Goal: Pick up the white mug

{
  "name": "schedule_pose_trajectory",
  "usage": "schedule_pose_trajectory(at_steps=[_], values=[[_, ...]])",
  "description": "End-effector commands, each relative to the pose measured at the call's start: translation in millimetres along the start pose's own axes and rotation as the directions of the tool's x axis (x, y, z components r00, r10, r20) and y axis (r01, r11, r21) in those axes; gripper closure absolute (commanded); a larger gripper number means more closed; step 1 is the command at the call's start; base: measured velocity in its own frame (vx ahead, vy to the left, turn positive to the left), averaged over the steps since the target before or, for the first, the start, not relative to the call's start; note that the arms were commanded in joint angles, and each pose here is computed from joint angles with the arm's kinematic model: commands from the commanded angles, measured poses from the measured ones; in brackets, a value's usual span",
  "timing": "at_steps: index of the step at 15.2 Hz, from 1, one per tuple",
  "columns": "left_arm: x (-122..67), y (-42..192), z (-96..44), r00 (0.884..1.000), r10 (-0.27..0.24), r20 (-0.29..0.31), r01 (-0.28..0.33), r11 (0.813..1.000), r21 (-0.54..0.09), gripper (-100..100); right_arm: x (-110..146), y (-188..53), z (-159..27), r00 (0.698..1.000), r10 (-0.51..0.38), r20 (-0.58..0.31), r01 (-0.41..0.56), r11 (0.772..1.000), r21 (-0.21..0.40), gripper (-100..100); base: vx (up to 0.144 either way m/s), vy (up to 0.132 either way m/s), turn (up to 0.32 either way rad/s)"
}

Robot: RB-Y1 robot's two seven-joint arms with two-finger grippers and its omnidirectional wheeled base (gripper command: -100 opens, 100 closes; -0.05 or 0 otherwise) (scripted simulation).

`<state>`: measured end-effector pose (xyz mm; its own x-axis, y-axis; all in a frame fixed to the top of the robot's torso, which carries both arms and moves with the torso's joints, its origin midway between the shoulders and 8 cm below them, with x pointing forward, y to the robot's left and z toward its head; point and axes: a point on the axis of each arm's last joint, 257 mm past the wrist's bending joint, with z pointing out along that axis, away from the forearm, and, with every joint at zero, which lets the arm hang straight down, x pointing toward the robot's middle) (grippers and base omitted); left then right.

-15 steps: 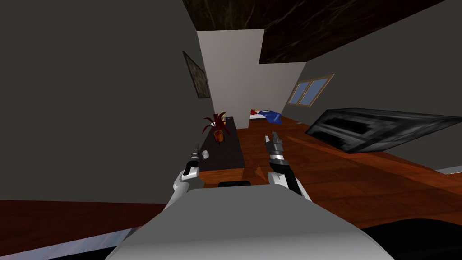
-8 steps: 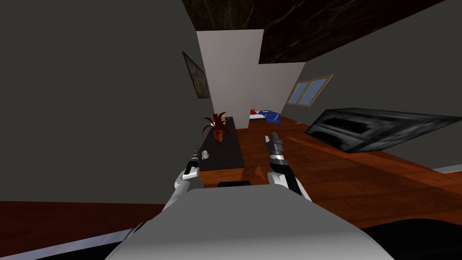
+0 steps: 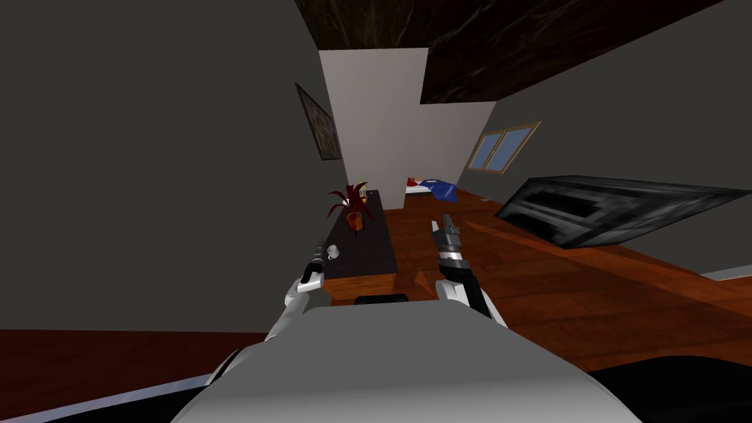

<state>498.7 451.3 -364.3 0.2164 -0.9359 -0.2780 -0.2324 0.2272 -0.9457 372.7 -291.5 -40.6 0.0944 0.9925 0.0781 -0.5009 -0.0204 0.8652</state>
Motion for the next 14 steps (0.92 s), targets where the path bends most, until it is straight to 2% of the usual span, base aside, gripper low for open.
schedule_pose_trajectory(at_steps=[1,3,4,7,9,10,11,14], values=[[-1.1,12.9,1.3,1.0,0.003,0.002,-0.003,1.0,-0.031,-100,0.0,0.0,0.0,1.0,0.0,0.0,0.0,1.0,0.0,0,0.002,-0.009,-0.012],[-1.0,20.3,-0.6,1.0,0.004,0.001,-0.004,0.999,-0.046,-100,0.0,0.0,0.0,1.0,0.0,0.0,0.0,1.0,0.0,0,0.001,-0.003,-0.002],[-1.8,22.3,4.0,1.0,0.006,0.003,-0.006,0.998,-0.059,-100,0.0,0.0,0.0,1.0,0.0,0.0,0.0,1.0,0.0,0,-0.001,-0.007,-0.005],[-1.8,35.3,0.2,1.0,0.007,0.003,-0.007,0.996,-0.085,-100,0.0,0.0,0.0,1.0,0.0,0.0,0.0,1.0,0.0,0,0.0,-0.005,-0.005],[-2.2,49.3,0.3,1.0,0.01,0.004,-0.009,0.992,-0.123,-100,0.0,0.0,0.0,1.0,0.0,0.0,0.0,1.0,0.0,0,0.001,-0.008,-0.009],[-2.4,50.9,4.0,1.0,0.011,0.005,-0.01,0.991,-0.134,-100,0.0,0.0,0.0,1.0,0.0,0.0,0.0,1.0,0.0,0,0.004,-0.013,-0.015],[-2.3,62.3,-0.2,1.0,0.012,0.004,-0.011,0.987,-0.158,-100,0.0,0.0,0.0,1.0,0.0,0.0,0.0,1.0,0.0,0,0.005,-0.013,-0.012],[-2.2,74.2,-1.1,1.0,0.014,0.004,-0.013,0.982,-0.191,-100,0.0,0.0,0.0,1.0,0.0,0.0,0.0,1.0,0.0,0,0.003,-0.011,-0.005]])
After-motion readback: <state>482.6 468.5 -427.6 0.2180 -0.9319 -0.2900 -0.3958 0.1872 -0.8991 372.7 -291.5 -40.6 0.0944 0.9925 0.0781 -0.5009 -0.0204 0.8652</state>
